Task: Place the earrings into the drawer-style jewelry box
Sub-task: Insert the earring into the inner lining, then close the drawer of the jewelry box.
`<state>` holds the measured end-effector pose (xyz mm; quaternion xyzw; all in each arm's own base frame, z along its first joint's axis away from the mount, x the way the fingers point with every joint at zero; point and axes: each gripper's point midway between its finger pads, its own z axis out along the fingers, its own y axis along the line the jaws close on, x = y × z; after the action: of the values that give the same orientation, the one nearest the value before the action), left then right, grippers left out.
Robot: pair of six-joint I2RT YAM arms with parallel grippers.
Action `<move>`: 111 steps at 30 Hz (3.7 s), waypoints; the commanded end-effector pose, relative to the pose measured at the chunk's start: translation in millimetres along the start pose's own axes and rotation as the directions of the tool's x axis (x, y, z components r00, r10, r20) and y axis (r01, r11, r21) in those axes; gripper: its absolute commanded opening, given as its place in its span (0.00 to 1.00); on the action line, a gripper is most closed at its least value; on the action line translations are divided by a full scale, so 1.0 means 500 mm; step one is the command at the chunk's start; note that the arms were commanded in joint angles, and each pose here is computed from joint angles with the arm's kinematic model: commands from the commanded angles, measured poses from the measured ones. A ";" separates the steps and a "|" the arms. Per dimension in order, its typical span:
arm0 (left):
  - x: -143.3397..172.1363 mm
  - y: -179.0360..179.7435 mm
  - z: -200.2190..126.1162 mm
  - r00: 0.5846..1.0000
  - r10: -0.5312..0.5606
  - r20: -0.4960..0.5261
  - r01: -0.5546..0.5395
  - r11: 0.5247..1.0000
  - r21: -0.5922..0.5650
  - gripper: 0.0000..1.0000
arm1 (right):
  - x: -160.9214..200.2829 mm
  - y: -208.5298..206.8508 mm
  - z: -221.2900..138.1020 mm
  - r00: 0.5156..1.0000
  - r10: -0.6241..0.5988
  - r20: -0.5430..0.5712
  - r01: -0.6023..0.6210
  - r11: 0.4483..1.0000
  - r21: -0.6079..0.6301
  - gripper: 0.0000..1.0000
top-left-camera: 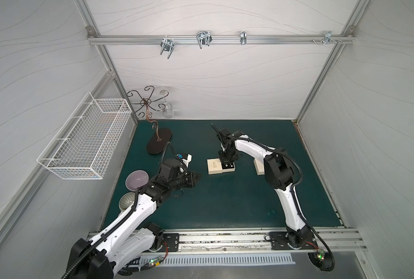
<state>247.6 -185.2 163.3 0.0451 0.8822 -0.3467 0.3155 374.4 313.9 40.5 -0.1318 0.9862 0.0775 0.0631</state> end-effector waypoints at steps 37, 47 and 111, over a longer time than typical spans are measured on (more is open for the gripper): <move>-0.025 -0.014 -0.002 0.999 0.024 0.040 -0.025 0.999 0.020 0.25 | -0.009 0.011 -0.063 1.000 -0.006 0.029 0.007 1.000 -0.020 0.16; -0.024 -0.014 -0.002 0.999 0.024 0.037 -0.025 1.000 0.020 0.25 | -0.004 0.010 -0.049 1.000 -0.008 0.015 0.008 1.000 -0.020 0.10; -0.093 0.099 0.345 0.945 -0.257 -0.204 0.240 0.965 -0.105 0.67 | 0.001 -0.060 -0.029 0.952 0.298 -0.074 -0.295 0.820 -0.490 0.48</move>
<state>371.7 -241.2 48.6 -0.0490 0.9347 -0.3182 0.1504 376.7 271.2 46.3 0.0167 0.9454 0.3252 0.0167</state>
